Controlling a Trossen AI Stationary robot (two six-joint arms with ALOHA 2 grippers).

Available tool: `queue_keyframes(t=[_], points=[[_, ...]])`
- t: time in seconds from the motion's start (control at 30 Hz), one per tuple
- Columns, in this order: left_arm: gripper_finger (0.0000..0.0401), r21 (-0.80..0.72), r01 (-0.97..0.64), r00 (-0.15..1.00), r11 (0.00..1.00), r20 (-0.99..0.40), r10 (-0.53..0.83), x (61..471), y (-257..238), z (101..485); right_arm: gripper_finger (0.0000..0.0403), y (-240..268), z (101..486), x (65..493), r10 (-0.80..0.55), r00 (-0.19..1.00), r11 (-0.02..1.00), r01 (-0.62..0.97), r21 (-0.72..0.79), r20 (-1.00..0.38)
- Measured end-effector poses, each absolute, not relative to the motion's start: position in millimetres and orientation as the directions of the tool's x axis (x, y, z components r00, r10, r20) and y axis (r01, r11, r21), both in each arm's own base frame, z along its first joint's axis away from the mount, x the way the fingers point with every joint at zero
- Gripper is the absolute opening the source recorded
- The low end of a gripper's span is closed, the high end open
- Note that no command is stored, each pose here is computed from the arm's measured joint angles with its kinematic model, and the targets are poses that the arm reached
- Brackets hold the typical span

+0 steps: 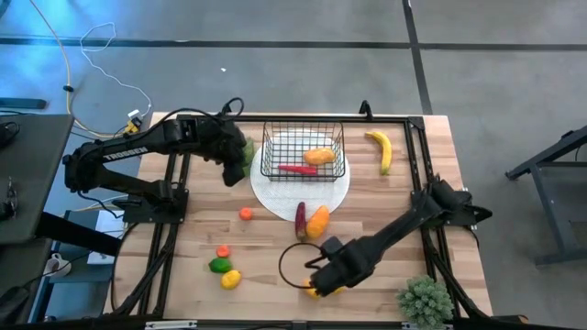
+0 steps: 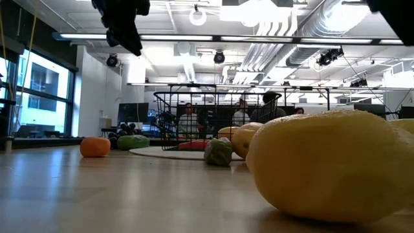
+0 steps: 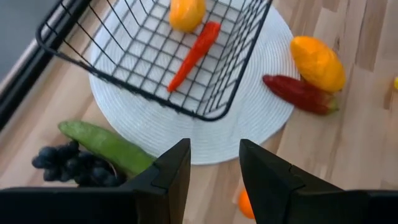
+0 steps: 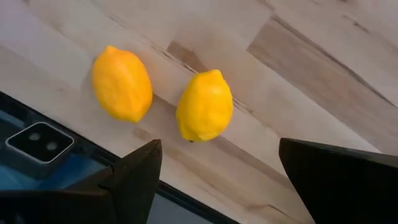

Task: Build produce basket
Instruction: Put the right lemon into the wire basket

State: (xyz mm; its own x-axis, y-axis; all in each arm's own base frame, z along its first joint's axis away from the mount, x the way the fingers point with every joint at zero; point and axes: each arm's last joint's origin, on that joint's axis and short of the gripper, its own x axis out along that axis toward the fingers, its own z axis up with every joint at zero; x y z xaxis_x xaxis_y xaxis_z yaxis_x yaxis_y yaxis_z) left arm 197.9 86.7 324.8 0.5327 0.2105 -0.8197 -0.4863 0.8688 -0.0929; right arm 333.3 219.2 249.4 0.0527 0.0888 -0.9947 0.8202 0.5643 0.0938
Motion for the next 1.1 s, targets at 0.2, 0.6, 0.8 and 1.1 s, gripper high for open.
queue_keyframes(t=[0.2, 0.6, 0.8, 1.1], points=[[0.0129, -0.097, -0.489, 0.474, 0.867, -0.864, 0.171, 193.8, 79.4, 320.5, 0.0305, 227.6, 222.7, 343.5, 0.073, 0.028, 0.586, 0.808, 0.065, -0.997], [0.0129, -0.124, -0.499, 0.422, 0.858, -0.899, 0.115, 194.0, 59.7, 317.1, 0.0305, 235.4, 181.6, 352.4, 0.053, -0.064, 0.588, 0.809, -0.021, -0.997], [0.0129, -0.125, -0.475, 0.425, 0.871, -0.899, 0.103, 195.7, 54.0, 317.1, 0.0288, 236.4, 172.5, 353.9, 0.041, -0.082, 0.585, 0.810, -0.043, -0.996], [0.0129, -0.125, -0.470, 0.426, 0.874, -0.899, 0.101, 196.0, 53.0, 317.1, 0.0216, 235.5, 167.5, 355.6, 0.036, -0.091, 0.575, 0.816, -0.054, -0.995]])
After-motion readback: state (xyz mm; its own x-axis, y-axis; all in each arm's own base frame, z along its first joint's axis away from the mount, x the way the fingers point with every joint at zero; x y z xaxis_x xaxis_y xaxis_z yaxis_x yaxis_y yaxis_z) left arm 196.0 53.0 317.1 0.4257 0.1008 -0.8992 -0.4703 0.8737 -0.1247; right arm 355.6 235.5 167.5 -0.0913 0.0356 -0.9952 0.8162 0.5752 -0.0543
